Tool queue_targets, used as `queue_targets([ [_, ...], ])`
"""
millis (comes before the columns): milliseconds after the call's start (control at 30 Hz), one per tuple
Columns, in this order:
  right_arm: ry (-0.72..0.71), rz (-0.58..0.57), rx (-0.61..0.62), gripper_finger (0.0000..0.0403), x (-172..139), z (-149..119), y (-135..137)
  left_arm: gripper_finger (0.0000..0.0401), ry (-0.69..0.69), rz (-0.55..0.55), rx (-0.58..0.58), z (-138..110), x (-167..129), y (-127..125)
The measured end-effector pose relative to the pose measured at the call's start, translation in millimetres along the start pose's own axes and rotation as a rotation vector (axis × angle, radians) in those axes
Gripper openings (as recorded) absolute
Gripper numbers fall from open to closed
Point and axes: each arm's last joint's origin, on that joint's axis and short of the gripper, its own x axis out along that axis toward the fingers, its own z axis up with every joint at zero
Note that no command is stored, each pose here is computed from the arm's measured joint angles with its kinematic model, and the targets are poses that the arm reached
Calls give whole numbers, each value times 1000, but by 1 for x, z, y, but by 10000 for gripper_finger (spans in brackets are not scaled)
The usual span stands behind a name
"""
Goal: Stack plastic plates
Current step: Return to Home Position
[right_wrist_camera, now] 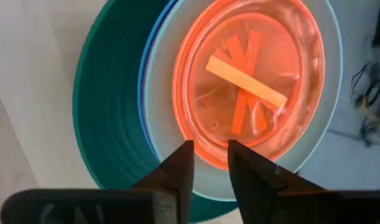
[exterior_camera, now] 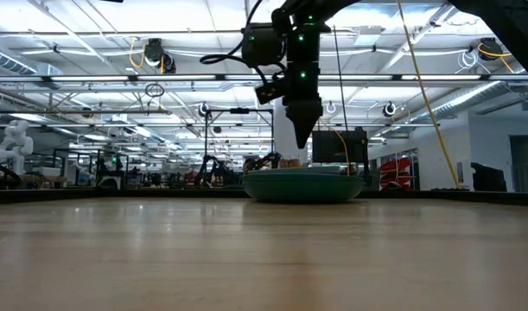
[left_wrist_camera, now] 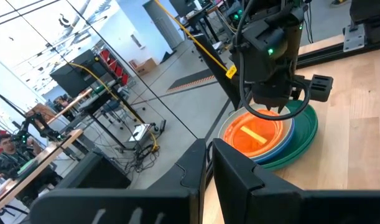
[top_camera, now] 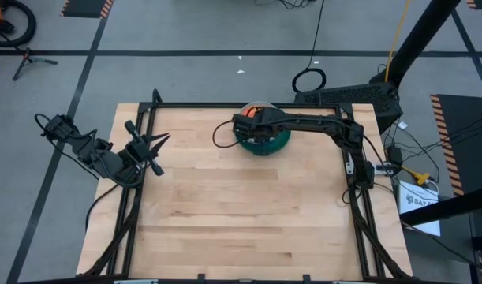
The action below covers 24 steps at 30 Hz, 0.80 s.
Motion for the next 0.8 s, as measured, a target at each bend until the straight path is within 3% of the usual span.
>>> queue_targets([
  [100,18,20,91,102,0,-2,1,35,0,0,0,0,0,0],
  [167,19,96,140,103,0,-3,3,35,0,0,-2,0,0,0],
  [267,-66,178,162,98,-2,6,9,35,0,0,-8,0,0,0],
  [567,-395,296,-38,60,-26,37,48,35,-6,-37,-64,0,0,-1],
  [800,-445,313,-130,29,-32,40,64,35,-26,-184,-132,1,-1,-5],
])
